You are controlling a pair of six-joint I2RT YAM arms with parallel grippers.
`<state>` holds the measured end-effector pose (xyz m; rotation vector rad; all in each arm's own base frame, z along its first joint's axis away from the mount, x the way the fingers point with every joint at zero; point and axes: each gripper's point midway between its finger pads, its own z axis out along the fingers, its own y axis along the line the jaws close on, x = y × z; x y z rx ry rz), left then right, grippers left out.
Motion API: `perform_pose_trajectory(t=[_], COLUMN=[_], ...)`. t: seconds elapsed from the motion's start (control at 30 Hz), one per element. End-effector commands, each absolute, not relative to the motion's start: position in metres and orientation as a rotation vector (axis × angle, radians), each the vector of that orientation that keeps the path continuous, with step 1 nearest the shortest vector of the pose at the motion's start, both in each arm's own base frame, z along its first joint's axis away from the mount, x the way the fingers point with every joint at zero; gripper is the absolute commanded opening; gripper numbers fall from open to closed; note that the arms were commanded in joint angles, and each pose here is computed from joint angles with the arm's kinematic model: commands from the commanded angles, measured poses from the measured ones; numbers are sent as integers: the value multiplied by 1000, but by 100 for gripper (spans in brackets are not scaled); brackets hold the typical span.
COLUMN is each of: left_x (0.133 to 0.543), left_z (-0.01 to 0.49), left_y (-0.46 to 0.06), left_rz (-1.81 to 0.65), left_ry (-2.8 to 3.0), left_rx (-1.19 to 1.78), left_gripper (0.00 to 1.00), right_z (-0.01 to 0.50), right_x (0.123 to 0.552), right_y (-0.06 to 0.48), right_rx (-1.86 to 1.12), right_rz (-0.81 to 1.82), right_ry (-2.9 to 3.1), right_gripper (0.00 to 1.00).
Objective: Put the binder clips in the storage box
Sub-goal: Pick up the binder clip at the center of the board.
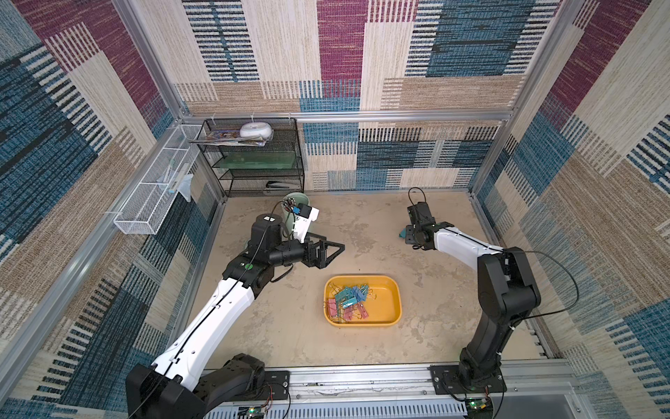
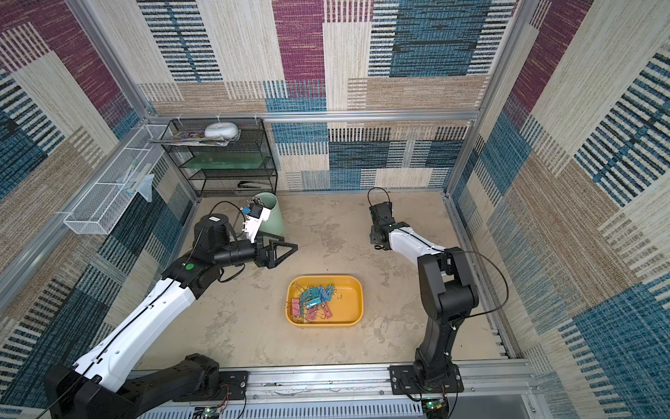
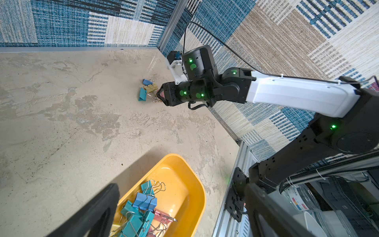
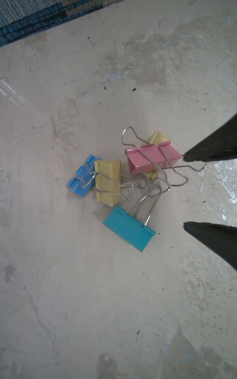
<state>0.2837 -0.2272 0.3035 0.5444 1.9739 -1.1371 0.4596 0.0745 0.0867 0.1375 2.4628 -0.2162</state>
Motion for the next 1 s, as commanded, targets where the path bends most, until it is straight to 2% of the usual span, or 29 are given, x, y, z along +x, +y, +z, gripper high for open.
perform_pose_trajectory(t=[0.0,0.27,0.57,0.97], left_x=[286,284,281,278], left_z=[305,307,310,311], left_y=[-227,-227,-230,-233], left_rz=[-1121,-1128,-1150,-1153], left_ry=[1958,1956,1943,1936], left_rx=[559,560,583,599], left_gripper=[99,99,99,99], right_z=[83,66,99,167], right_x=[463,466,462,436], right_y=[65,59,51,46], right_rx=[119,118,154,201], right_rz=[-304,-341,-356,-258], right_ry=[2470,2497,2424,2287], right_gripper=[45,22,0,0])
